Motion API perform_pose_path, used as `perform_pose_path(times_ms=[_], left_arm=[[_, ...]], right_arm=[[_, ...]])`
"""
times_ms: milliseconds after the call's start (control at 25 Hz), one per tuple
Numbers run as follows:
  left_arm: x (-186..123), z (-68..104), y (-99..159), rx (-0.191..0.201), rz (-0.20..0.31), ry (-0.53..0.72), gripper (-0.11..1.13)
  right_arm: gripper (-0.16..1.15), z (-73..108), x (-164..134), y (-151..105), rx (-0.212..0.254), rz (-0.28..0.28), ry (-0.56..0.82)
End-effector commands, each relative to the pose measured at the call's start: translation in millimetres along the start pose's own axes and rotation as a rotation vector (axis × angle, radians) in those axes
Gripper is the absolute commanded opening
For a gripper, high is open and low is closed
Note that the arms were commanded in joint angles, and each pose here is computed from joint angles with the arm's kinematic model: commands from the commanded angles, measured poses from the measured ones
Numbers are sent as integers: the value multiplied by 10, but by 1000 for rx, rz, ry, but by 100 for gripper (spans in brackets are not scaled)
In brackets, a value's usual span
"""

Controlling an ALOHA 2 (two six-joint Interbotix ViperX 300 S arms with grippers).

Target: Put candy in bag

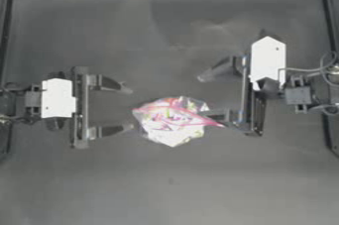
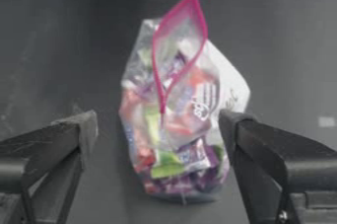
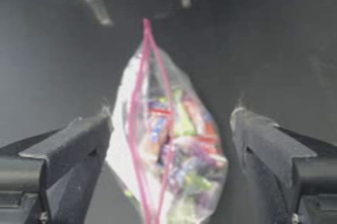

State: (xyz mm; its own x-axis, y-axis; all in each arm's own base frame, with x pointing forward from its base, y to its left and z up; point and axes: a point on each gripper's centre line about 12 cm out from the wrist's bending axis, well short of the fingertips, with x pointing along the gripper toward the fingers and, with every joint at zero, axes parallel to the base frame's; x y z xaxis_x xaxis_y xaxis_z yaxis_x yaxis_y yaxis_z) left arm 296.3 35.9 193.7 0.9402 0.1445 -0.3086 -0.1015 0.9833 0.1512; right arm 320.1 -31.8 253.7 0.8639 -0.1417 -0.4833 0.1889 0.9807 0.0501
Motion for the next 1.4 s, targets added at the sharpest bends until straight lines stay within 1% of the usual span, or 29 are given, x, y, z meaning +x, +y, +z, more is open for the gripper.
perform_pose_path(times_ms=[40, 320, 480, 640, 760, 1000, 1400], left_arm=[[-90, 180, 36, -8, 6, -46, 101], [-229, 267, 56, -11, 4, -56, 100], [-317, 302, 62, -12, 3, -68, 100], [-395, 343, 76, -21, 8, -86, 100], [-465, 362, 82, -34, 11, -104, 100], [-593, 373, 91, -45, 12, -117, 100], [-736, 395, 88, -47, 5, -128, 100]], right_arm=[[100, 63, -90, 12, 0, 11, -37], [100, 18, -234, -6, -4, 15, -60], [100, -15, -314, 0, -4, 28, -79], [100, -66, -360, 13, -5, 48, -95], [100, -95, -377, 7, -12, 49, -96], [100, -107, -425, -3, -45, 45, -105], [99, -85, -537, -13, -46, 44, -136]])
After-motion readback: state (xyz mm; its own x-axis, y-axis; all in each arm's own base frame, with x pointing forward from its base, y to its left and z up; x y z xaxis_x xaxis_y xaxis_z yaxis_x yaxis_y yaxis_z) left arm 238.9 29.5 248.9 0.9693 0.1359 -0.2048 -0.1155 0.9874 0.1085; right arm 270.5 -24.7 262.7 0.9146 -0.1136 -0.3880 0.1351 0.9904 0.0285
